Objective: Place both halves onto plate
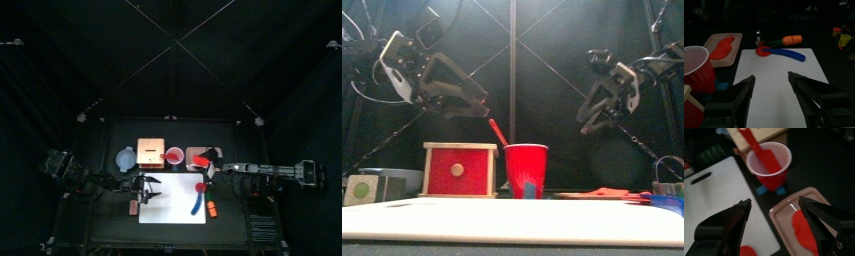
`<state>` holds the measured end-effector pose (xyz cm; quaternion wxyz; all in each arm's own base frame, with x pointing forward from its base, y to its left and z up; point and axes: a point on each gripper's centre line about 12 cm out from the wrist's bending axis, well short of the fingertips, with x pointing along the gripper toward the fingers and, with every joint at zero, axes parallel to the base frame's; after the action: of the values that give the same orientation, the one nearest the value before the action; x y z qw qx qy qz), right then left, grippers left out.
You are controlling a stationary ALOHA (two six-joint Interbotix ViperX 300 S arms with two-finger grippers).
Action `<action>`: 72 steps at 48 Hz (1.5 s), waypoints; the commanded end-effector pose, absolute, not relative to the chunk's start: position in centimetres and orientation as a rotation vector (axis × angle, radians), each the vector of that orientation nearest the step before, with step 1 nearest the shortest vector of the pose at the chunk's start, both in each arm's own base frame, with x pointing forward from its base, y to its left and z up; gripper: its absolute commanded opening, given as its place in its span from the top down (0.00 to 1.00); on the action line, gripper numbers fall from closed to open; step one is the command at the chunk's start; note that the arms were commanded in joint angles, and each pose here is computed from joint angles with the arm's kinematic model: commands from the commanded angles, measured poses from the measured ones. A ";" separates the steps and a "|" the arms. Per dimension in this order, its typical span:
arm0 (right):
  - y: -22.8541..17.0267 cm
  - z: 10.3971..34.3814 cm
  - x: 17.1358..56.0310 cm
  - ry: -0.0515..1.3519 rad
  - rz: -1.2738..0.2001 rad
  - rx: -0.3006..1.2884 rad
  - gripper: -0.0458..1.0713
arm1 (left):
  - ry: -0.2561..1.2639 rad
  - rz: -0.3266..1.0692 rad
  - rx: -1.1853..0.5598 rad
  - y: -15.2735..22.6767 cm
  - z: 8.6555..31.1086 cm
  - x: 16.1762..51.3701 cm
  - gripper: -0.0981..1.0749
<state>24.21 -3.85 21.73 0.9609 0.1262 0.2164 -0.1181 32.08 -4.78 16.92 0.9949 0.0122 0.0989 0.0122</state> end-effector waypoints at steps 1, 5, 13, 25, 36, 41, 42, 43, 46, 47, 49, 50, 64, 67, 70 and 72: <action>-2.6 22.7 24.1 0.408 -0.187 0.251 0.03 | 0.160 0.028 0.017 -4.7 18.1 32.1 0.15; -1.8 22.9 23.9 0.400 -0.151 0.239 0.03 | 0.151 0.029 0.014 -4.6 18.4 31.7 0.14; -0.9 23.2 24.0 0.393 -0.114 0.234 0.03 | 0.142 0.030 0.011 -4.3 18.7 30.9 0.15; -1.1 22.8 23.8 0.401 -0.122 0.235 0.03 | 0.164 0.063 -0.007 -3.6 18.2 30.3 0.15; -1.0 22.7 23.7 0.405 -0.122 0.241 0.03 | 0.169 0.084 -0.008 -3.0 18.0 30.3 0.15; -1.1 22.6 23.7 0.407 -0.126 0.253 0.03 | 0.172 0.092 -0.009 -2.8 17.9 30.3 0.15; -1.1 22.6 23.7 0.408 -0.127 0.256 0.03 | 0.172 0.092 -0.008 -2.8 17.9 30.3 0.15; -1.1 22.6 23.7 0.408 -0.127 0.258 0.03 | 0.173 0.092 -0.007 -2.8 17.9 30.3 0.15; -1.0 22.5 23.7 0.411 -0.128 0.265 0.03 | 0.176 0.094 -0.008 -2.7 17.8 30.3 0.15; -1.1 22.5 23.7 0.411 -0.130 0.267 0.03 | 0.176 0.095 -0.007 -2.7 17.8 30.3 0.15; -1.1 22.5 23.7 0.411 -0.130 0.270 0.03 | 0.178 0.095 -0.008 -2.7 17.7 30.2 0.15; -1.0 22.5 23.7 0.411 -0.129 0.271 0.03 | 0.179 0.097 -0.008 -2.6 17.7 30.2 0.14; -1.0 22.2 23.6 0.418 -0.136 0.296 0.03 | 0.187 0.111 -0.004 -2.2 17.5 30.1 0.14; -1.0 22.1 23.5 0.423 -0.139 0.300 0.03 | 0.188 0.116 -0.005 -2.0 17.4 30.1 0.15; -1.0 22.0 23.5 0.424 -0.139 0.300 0.03 | 0.187 0.117 -0.006 -2.0 17.5 30.1 0.15; -1.0 21.9 23.5 0.426 -0.140 0.302 0.03 | 0.187 0.117 -0.008 -2.0 17.5 30.1 0.15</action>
<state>23.37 -1.05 21.58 0.9628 0.1476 0.2155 -0.0695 29.77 -2.11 17.02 0.9933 -0.0017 0.1019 0.0550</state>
